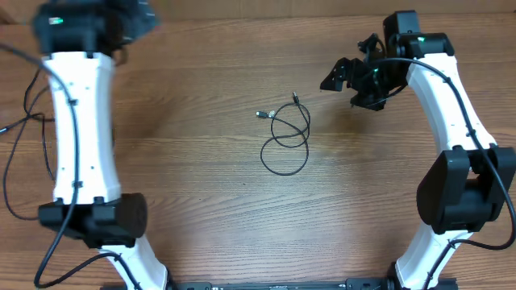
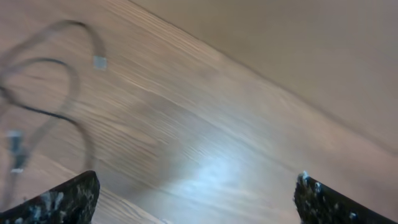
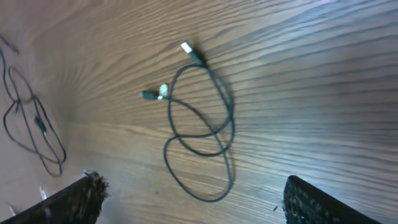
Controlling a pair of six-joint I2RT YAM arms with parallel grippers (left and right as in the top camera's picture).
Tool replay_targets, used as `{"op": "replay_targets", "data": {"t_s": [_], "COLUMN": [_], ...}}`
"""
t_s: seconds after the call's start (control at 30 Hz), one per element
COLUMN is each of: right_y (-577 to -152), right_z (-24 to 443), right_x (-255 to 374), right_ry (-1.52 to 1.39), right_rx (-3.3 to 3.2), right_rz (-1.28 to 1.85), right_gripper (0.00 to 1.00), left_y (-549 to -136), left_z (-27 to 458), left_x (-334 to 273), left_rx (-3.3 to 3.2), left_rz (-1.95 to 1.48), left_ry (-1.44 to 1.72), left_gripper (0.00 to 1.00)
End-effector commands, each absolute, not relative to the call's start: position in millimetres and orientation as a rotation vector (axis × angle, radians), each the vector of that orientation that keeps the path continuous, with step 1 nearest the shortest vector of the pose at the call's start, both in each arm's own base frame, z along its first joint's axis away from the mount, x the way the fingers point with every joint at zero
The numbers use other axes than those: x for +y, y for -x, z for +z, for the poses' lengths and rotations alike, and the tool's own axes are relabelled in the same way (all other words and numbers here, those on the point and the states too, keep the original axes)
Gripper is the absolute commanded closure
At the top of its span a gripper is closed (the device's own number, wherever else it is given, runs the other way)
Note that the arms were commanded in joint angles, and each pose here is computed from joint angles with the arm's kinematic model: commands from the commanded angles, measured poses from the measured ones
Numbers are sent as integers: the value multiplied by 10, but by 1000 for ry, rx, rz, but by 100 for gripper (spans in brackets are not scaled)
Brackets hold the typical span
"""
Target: Untangle cables
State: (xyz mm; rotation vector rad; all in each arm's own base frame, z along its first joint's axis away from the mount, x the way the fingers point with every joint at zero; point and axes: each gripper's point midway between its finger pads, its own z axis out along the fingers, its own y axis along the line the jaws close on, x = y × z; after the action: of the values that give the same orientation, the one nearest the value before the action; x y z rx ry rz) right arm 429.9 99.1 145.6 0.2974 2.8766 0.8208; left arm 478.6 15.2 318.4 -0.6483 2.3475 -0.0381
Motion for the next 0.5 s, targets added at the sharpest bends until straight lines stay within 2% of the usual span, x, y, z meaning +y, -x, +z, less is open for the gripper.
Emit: {"op": "replay_targets", "data": {"t_s": [0.0,0.23,0.47], "right_y": [-4344,-4391,-4376], "right_z": [1390,1385,1376], "right_x": [797,488,-150], "right_ry": [-365,-498,-709], "right_rx": [2877,2849,2790], "right_rz": [751,732,710], "right_gripper": [10,10,10], "left_y": [-4722,-4528,-4427], "left_z": [2898,2341,1929], "left_x": [-504,-1653,-2559], "left_rx": [2479,2616,2548], "left_rz": [-156,-235,-317], "left_ry": [521,180,-223], "left_gripper": [0,4,5]}}
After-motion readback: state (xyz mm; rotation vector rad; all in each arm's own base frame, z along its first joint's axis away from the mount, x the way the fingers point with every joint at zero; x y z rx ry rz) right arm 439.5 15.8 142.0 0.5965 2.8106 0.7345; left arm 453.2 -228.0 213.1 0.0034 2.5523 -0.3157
